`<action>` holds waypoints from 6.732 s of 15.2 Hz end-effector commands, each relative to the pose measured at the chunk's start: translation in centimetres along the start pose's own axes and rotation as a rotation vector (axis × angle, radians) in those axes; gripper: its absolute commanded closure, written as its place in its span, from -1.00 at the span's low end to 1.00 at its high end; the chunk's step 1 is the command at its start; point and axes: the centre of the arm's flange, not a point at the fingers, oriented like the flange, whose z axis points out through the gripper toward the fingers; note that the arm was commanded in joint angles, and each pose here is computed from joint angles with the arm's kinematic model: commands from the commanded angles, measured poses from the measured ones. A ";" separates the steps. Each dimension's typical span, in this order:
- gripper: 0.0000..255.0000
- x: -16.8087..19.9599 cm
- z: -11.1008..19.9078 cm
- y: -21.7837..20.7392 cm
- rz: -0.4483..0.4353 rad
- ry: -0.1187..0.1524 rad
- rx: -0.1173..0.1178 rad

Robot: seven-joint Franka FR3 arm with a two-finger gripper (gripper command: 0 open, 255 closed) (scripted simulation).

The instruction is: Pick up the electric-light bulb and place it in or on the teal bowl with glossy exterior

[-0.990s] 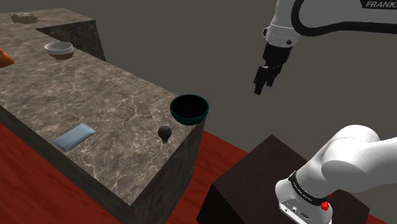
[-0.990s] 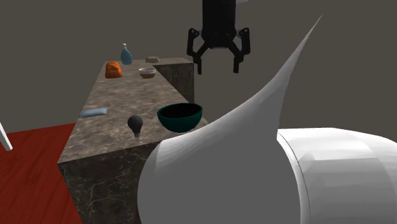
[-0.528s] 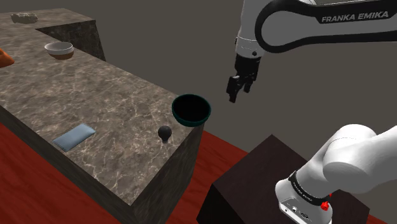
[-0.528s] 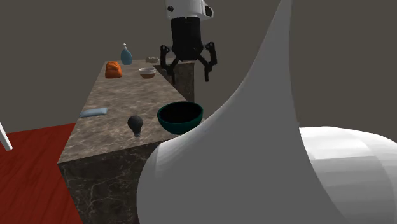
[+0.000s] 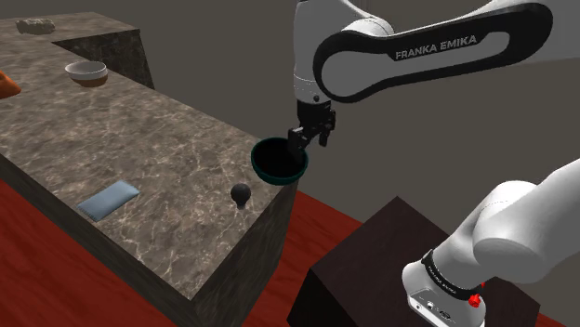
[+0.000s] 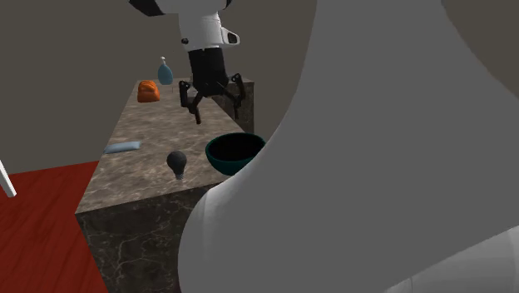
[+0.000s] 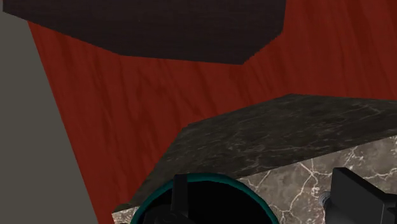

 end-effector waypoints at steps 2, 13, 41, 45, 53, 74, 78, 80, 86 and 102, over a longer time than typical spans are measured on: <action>-1.00 2.3 1.8 -3.5 0.001 -0.004 -0.019; -1.00 10.8 7.4 -15.2 0.001 -0.016 -0.094; 1.00 13.2 13.2 -18.1 0.001 -0.019 -0.116; 1.00 13.0 11.6 -17.9 0.001 -0.019 -0.116; 1.00 12.5 7.4 -17.5 0.001 -0.019 -0.116; 1.00 11.3 -3.5 -16.2 0.001 -0.019 -0.116; 1.00 12.0 -3.7 -12.3 0.001 -0.019 -0.116; 1.00 12.5 -3.8 -9.7 0.001 -0.019 -0.116; 1.00 14.1 -4.0 -2.0 0.001 -0.019 -0.116; 1.00 15.8 2.2 2.4 0.001 -0.019 -0.116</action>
